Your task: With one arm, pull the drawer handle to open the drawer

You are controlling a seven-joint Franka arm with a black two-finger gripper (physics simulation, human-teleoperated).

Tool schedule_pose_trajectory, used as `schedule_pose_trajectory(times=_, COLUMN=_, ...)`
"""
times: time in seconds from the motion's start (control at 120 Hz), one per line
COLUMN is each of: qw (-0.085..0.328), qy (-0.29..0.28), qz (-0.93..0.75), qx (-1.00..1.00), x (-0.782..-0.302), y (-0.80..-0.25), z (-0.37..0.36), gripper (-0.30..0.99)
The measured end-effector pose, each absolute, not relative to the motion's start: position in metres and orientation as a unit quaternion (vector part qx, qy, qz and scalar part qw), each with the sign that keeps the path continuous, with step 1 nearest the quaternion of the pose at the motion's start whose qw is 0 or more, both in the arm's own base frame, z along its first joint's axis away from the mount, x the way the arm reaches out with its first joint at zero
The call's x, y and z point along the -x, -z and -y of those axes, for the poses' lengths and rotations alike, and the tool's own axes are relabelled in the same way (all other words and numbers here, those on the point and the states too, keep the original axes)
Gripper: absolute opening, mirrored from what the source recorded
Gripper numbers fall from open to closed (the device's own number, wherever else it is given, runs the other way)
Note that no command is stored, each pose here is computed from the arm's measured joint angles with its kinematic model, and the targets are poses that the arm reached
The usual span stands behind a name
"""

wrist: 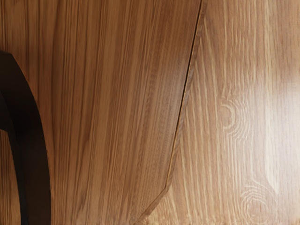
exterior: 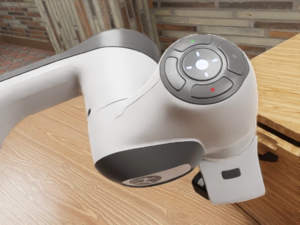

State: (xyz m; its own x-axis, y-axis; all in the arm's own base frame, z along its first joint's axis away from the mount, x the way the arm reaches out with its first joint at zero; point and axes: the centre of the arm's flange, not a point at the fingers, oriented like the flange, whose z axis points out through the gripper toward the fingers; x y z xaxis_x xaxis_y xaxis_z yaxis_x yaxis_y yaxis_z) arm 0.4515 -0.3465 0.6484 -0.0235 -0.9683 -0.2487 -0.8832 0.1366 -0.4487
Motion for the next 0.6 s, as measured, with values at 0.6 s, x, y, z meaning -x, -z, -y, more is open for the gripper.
schedule_pose_trajectory(times=0.6, qw=0.226, qy=0.164, qz=-0.684, qx=0.674, x=-0.350, y=-0.755, z=0.246, gripper=0.66)
